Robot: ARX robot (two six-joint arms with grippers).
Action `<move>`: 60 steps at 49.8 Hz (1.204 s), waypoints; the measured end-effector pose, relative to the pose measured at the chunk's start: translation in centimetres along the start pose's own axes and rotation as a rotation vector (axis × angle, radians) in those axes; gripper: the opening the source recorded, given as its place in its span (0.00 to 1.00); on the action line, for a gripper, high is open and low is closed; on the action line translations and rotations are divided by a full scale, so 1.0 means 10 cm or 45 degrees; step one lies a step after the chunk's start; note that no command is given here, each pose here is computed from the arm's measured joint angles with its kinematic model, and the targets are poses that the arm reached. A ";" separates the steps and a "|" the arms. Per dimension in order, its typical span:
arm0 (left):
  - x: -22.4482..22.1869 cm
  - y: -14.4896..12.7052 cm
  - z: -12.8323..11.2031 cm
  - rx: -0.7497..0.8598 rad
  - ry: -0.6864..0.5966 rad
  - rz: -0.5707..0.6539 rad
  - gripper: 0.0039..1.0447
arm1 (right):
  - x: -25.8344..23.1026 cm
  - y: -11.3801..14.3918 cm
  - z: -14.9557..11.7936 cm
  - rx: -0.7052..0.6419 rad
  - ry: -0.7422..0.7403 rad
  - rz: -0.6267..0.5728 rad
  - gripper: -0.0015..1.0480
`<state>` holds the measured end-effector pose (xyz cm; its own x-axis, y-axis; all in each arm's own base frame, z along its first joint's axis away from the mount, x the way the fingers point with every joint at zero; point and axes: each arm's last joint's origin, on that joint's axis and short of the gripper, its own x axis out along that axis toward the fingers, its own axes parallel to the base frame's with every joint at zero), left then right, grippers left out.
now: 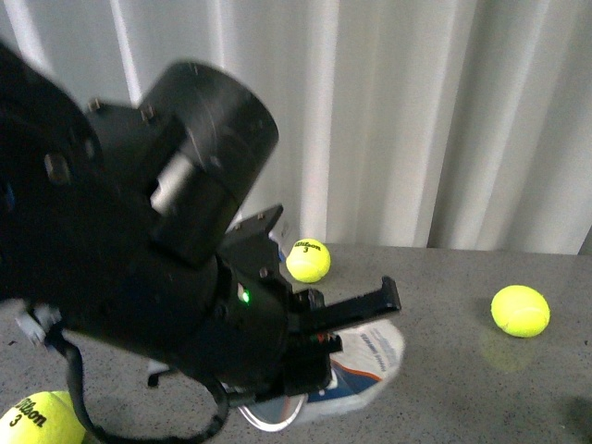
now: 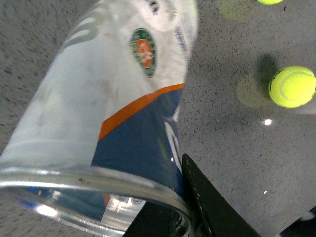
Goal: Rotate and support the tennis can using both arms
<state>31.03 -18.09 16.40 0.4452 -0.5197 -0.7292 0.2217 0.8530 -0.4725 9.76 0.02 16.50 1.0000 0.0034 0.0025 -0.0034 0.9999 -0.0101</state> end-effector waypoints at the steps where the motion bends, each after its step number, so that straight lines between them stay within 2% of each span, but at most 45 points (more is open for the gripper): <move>1: -0.06 -0.02 0.03 0.049 0.003 0.015 0.03 | 0.00 0.00 0.00 0.000 0.000 0.000 0.93; 12: -0.51 -0.35 0.28 0.504 0.111 0.100 0.03 | 0.00 0.00 0.00 0.000 0.000 0.000 0.93; 19: -0.78 -0.65 0.38 0.970 0.281 0.187 0.03 | 0.00 0.00 0.00 0.000 0.000 0.000 0.93; 29: -0.70 -0.77 0.37 1.548 0.542 0.355 0.03 | 0.00 0.00 0.00 0.000 0.000 0.000 0.93; 41: -0.40 -1.02 0.19 1.889 0.726 0.306 0.03 | 0.00 0.00 0.00 0.000 0.000 0.000 0.93; 51: -0.30 -1.15 0.13 2.002 0.772 0.304 0.03 | 0.00 0.00 0.00 0.000 0.000 0.000 0.93; 60: -0.16 -1.15 0.10 2.114 0.836 0.357 0.03 | 0.00 0.00 0.00 0.000 0.000 0.000 0.93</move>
<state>28.66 -27.04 23.50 0.3303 0.0520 -0.9425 0.9356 -0.1501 0.3196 9.76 0.02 16.50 1.0000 0.0031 0.0025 -0.0030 0.9999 -0.0101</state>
